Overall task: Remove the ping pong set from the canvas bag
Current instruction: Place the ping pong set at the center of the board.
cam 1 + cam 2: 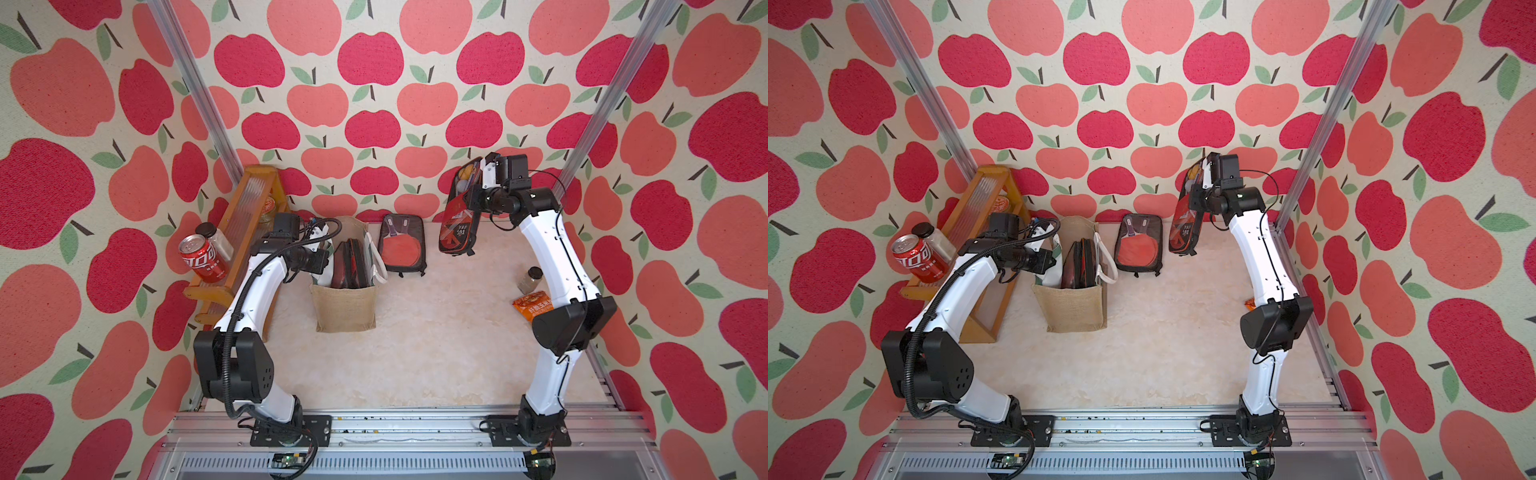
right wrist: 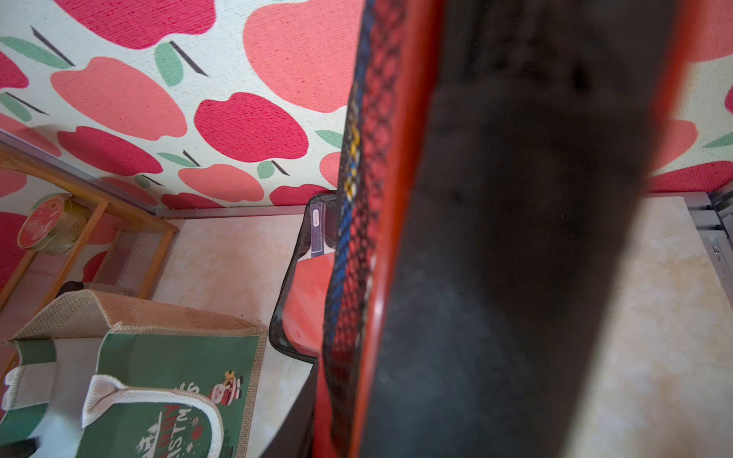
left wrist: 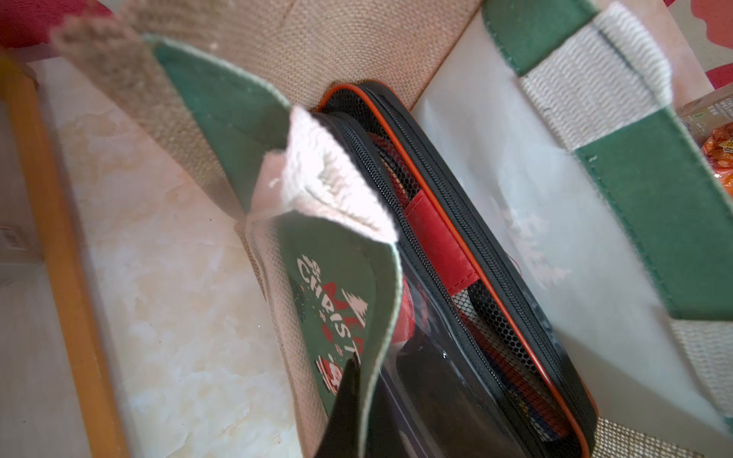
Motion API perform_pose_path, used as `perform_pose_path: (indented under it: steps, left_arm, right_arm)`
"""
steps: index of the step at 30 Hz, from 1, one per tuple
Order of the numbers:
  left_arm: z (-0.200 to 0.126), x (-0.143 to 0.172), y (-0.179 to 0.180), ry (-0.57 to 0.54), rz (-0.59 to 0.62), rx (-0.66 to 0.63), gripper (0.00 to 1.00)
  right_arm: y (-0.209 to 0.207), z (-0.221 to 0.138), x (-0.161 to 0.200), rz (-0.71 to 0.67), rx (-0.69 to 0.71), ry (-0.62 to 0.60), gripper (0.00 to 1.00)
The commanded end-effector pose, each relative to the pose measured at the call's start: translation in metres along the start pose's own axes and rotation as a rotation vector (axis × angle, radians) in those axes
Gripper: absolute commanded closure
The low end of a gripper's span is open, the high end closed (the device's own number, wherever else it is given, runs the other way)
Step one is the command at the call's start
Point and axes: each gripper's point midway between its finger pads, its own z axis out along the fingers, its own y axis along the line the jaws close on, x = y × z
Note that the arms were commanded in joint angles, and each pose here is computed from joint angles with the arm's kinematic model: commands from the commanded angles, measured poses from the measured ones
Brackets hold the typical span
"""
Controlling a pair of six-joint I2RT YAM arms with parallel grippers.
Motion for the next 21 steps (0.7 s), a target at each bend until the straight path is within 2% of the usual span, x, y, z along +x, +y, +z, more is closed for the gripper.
perform_pose_path:
  steps: [1,16,21]
  left_arm:
    - [0.001,0.002,0.008,0.017,0.003,-0.018,1.0]
    - [-0.004,0.002,0.008,0.001,0.002,-0.014,1.0]
    - [-0.006,0.004,0.006,-0.003,-0.006,-0.007,1.0]
  right_arm:
    - [0.009,0.008,-0.006,0.035,-0.13,-0.003,1.0]
    - [-0.043,0.102,0.032,0.191,-0.353,0.146,1.0]
    - [-0.054,0.13,0.052,0.203,-0.413,0.198,1.0]
